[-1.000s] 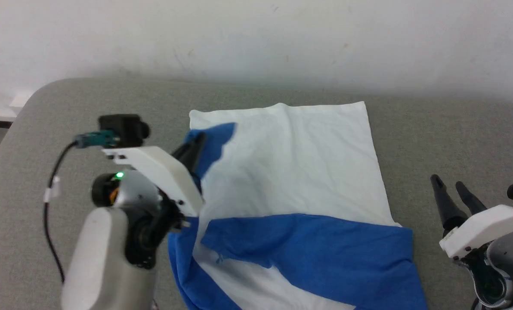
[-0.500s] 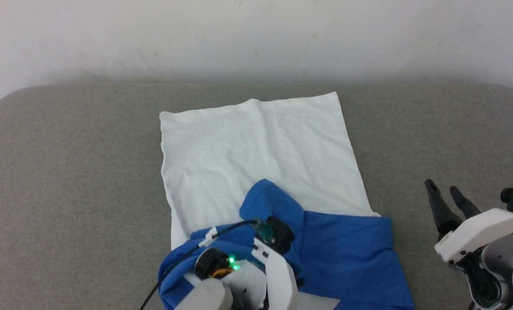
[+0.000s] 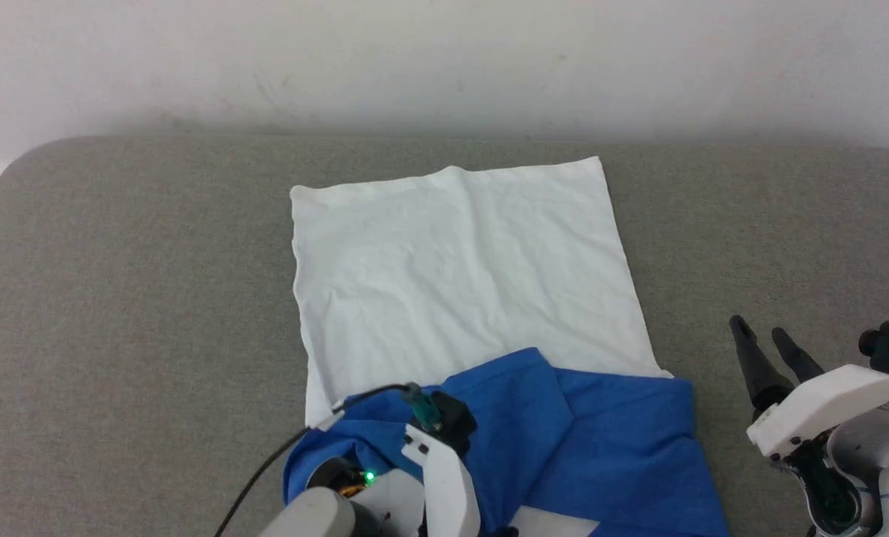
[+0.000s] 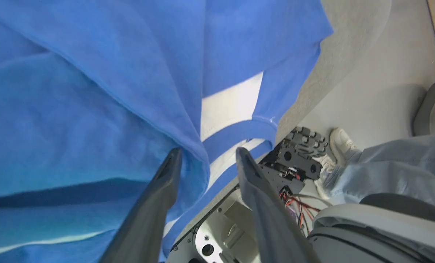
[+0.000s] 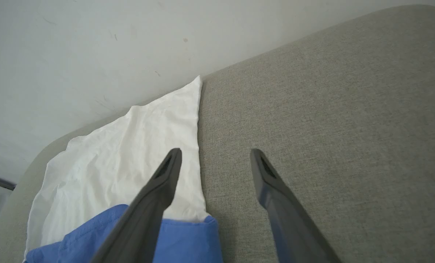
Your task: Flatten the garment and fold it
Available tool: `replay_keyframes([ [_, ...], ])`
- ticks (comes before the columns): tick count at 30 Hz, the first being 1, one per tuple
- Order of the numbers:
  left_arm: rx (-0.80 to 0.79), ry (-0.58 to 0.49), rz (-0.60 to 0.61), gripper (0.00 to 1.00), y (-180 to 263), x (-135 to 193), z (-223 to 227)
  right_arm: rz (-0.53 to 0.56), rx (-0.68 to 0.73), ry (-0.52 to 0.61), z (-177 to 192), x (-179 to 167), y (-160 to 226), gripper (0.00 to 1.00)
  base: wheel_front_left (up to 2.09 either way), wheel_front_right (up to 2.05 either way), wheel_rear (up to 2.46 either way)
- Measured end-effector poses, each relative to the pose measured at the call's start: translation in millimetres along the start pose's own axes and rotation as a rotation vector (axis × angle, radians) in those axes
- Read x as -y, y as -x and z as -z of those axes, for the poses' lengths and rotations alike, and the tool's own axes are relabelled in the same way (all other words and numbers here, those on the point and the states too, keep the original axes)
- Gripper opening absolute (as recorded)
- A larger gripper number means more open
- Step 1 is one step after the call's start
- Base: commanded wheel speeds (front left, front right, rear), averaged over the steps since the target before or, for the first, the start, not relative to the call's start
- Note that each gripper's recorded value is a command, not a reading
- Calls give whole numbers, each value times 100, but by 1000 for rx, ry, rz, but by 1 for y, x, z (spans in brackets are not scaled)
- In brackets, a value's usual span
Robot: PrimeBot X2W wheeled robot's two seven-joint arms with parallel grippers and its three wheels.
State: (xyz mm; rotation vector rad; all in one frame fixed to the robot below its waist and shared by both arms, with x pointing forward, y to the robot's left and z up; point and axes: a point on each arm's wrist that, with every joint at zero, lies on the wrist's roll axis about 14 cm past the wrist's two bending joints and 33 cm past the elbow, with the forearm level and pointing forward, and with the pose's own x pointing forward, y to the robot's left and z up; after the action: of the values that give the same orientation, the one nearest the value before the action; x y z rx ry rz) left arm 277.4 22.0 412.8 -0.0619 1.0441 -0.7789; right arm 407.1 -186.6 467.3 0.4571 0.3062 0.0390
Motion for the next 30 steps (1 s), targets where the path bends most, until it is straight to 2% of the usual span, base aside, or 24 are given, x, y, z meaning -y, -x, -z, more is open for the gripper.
replay_keyframes([
  [4,174,121,29,100,28,-4,-39,-8,2,2,-1,-3,0,100,0,0,0],
  [6,306,167,-30,100,49,-24,-62,-11,3,3,-1,-4,-1,100,0,0,0],
  [10,682,223,-255,100,111,-87,-111,-13,-2,3,1,-5,-3,100,0,0,0],
  [14,1041,165,-522,100,177,-139,-135,-17,-5,6,2,-6,-6,100,0,0,0],
  [16,1146,147,-597,100,193,-152,-134,-27,-9,10,3,-10,-8,100,0,0,0],
  [19,1214,131,-664,100,197,-164,-127,-43,-25,27,6,-16,-11,100,0,0,0],
  [23,1244,130,-687,100,192,-171,-122,-66,-43,60,4,-26,-20,100,0,0,0],
  [30,1230,165,-680,100,172,-180,-124,-128,-42,136,-36,-62,-72,100,0,0,0],
])
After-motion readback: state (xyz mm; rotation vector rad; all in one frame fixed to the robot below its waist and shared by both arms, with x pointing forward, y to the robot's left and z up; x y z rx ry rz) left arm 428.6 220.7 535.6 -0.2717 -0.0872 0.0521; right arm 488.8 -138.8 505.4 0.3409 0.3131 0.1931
